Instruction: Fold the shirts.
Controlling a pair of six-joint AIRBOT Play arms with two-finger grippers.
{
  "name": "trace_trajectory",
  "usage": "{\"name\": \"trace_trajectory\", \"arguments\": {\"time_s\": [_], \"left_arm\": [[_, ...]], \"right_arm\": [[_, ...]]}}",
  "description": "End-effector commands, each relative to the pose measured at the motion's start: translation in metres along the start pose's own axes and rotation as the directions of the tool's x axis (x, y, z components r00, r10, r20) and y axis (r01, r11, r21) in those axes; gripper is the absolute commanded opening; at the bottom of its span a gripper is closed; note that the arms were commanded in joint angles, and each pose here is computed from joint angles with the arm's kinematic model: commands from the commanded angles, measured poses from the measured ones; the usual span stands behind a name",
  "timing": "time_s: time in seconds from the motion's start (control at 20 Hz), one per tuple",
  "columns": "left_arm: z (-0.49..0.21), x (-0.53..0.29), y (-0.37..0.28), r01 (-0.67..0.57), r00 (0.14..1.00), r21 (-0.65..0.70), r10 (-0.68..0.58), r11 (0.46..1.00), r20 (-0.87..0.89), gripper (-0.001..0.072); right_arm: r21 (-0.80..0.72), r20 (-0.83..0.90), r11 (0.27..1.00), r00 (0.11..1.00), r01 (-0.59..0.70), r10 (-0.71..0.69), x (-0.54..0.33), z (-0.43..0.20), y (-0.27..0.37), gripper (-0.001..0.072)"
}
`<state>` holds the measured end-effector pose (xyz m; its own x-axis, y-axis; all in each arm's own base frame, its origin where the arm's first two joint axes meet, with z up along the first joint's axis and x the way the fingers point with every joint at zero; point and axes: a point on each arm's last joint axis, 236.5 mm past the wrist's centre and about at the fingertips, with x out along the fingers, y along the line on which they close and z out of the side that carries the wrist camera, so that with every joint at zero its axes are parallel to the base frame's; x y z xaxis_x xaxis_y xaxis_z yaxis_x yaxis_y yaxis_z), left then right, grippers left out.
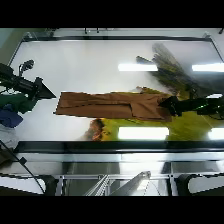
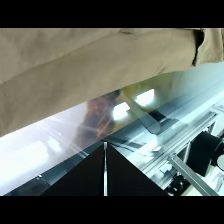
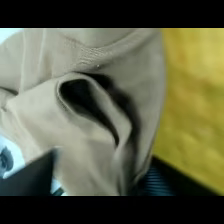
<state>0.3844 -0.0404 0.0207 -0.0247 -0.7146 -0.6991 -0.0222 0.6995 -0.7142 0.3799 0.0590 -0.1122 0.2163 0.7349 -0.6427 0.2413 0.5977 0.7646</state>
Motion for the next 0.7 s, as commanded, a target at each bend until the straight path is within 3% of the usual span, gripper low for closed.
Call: {"name": "trace_trajectory", "arguments": {"time_s": [0.0,0.1,0.5,0.65], "left_arm": [[-0.007,0.026,-0.012,0.050,0.999,0.005,-0.050,0.999,-0.009,0.0022],[-0.002,0.054,-0.023,0.033,0.999,0.036,-0.032,0.999,-0.015,0.0022],[0.039,0.224,-0.100,-0.049,0.992,0.284,0.079,0.958,-0.095,0.0019],[0.027,0.277,-0.096,-0.128,0.960,0.343,0.203,0.930,-0.191,0.0019]], "right_arm": [[-0.014,-0.032,0.996,0.996,-0.087,0.086,0.020,-0.003,0.024,0.0393],[-0.037,-0.042,0.993,0.992,-0.117,0.115,0.020,-0.001,0.040,0.0052],[-0.126,-0.112,0.974,0.979,-0.186,0.172,-0.035,-0.013,0.086,0.0026],[-0.139,-0.078,0.969,0.977,-0.207,0.197,-0.070,-0.006,0.089,0.0025]]}}
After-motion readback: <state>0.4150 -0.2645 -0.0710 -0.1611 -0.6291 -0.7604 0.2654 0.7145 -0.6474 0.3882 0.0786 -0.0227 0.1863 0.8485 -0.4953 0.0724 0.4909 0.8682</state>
